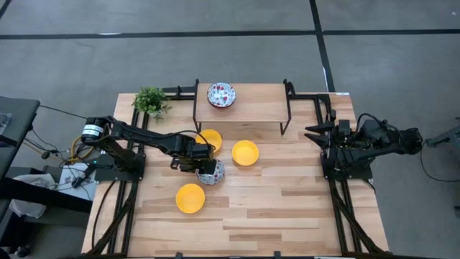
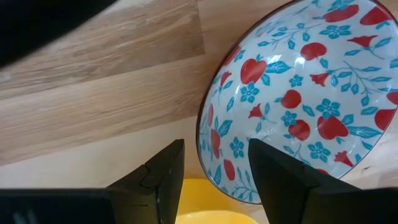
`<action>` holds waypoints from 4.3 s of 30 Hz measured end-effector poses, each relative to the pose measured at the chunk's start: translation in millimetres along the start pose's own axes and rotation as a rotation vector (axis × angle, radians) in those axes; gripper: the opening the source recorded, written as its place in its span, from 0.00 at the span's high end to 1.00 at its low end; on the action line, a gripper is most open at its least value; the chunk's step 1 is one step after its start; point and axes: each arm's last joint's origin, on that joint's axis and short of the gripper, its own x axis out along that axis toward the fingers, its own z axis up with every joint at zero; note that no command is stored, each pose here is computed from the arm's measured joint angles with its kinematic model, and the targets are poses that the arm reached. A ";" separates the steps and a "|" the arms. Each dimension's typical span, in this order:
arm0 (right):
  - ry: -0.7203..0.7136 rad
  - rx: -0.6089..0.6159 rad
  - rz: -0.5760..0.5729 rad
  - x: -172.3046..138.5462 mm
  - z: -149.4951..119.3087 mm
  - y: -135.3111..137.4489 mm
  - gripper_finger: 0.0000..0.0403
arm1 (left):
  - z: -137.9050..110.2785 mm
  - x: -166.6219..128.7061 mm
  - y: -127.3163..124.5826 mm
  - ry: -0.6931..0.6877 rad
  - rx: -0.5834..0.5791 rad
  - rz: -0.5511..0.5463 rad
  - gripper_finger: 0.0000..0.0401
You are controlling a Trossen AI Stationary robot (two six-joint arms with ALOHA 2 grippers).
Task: Pick & Place Mini bowls
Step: Stack the white patterned bowl on top of the white patterned bowl on the shelf
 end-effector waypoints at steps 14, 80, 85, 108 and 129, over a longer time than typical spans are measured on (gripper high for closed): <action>0.000 0.024 0.000 0.0 0.0 0.0 0.77 | 9.1 1.6 0.1 -0.024 -0.026 -0.002 0.56; 0.000 0.051 0.000 0.0 0.0 0.0 0.77 | -2.1 -50.9 14.0 -0.009 -0.120 -0.282 0.98; 0.000 0.051 -0.001 0.0 0.0 0.0 0.77 | -6.3 -74.9 20.7 -0.016 -0.145 -0.375 0.98; 0.000 0.050 -0.079 0.0 -0.2 -2.3 0.77 | 45.3 -180.6 15.2 -0.331 -0.039 -0.726 0.98; 0.021 0.041 -0.079 -0.1 -2.3 -2.2 0.77 | 169.8 -233.0 -0.7 -0.420 0.127 -0.744 0.98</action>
